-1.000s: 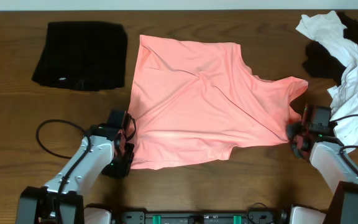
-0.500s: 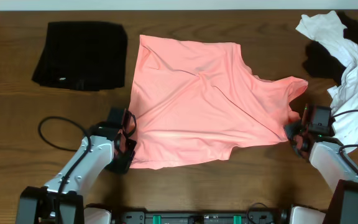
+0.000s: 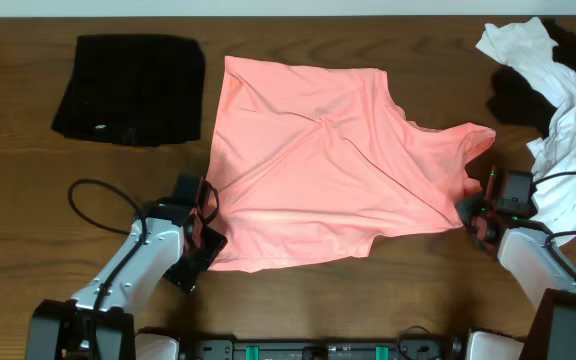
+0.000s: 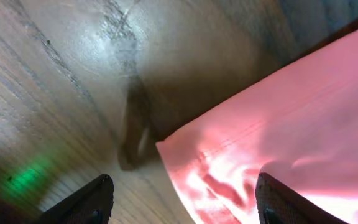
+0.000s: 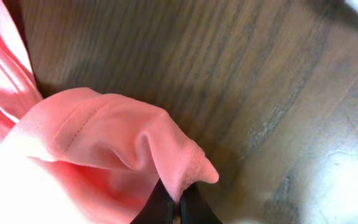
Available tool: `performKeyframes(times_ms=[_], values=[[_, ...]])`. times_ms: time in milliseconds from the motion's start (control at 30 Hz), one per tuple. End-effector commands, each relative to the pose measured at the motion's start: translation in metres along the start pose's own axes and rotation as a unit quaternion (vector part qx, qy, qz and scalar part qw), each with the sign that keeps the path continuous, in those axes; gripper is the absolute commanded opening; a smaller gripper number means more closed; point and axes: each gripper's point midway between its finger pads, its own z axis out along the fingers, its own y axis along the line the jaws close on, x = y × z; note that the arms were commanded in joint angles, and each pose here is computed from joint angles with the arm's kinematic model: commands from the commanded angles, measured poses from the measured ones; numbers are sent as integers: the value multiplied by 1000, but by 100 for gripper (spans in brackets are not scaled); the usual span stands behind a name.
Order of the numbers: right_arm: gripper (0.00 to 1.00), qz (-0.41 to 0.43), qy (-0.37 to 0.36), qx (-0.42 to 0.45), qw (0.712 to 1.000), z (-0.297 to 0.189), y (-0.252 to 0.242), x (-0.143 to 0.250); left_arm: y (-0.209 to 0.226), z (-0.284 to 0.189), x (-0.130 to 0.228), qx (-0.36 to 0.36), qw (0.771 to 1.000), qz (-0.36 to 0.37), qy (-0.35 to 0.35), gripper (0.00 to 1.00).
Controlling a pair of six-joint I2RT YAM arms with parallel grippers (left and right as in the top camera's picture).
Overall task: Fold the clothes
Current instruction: 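Grasp the bottom hem corners with both grippers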
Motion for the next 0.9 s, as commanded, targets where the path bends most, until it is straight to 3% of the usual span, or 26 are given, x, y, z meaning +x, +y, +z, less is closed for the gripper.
performKeyframes(times_ms=[0, 267, 567, 667, 733, 800, 867], values=[[1, -15, 5, 3, 1000, 3, -1, 5, 6, 2, 1, -12, 1000, 18, 4, 74], [1, -26, -2, -6, 1000, 3, 3, 2, -3, 2, 4, 8, 1000, 11, 13, 74], [1, -29, -1, -6, 1000, 3, 3, 2, 11, 24, 14, 3, 995, -98, 27, 73], [1, -29, -1, -6, 1000, 3, 3, 2, 18, 30, 15, -3, 993, -114, 26, 62], [1, -29, -1, -5, 1000, 3, 2, 2, 19, 30, 13, -3, 993, -115, 24, 45], [1, -29, 1, -3, 1000, 3, 1, 3, 19, 30, 13, -3, 993, -114, 22, 21], [1, -29, 1, -3, 1000, 3, 1, 3, 19, 30, 12, -3, 993, -114, 21, 8]])
